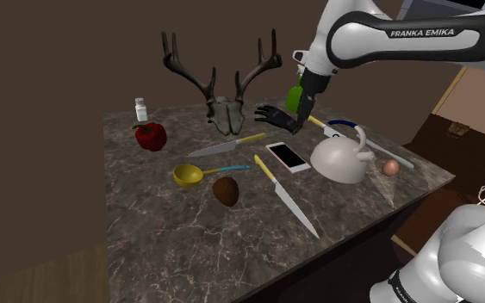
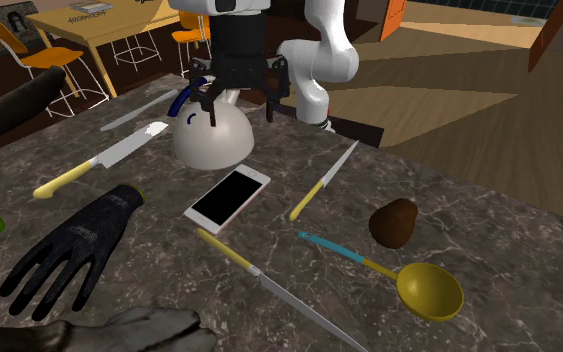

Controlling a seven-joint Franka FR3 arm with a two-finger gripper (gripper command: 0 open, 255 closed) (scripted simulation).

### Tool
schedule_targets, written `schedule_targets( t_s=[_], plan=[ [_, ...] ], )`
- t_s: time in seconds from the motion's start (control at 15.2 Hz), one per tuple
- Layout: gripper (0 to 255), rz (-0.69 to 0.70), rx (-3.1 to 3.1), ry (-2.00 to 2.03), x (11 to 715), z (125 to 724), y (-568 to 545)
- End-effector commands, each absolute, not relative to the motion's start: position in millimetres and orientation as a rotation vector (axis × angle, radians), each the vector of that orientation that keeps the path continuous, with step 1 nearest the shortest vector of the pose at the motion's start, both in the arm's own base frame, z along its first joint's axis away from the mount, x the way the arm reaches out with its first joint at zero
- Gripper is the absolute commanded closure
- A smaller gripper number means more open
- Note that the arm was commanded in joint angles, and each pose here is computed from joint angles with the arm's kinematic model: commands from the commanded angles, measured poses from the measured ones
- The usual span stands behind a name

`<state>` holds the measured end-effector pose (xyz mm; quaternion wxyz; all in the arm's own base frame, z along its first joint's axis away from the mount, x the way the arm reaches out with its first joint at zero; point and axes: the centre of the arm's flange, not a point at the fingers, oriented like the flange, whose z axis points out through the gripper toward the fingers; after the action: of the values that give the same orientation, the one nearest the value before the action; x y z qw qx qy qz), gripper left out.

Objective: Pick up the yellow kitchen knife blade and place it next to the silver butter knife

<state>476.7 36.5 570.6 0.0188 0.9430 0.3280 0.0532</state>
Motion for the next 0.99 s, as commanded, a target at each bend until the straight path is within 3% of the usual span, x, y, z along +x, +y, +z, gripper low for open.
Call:
schedule_targets(
  t_s=[0.0, 0.92],
  plan=[
    [0, 0.145, 2.887, 1.137, 501.6, 557.9, 44.2],
    [0, 0.004, 2.5, 1.876, 642.6, 471.0, 144.1]
  ],
)
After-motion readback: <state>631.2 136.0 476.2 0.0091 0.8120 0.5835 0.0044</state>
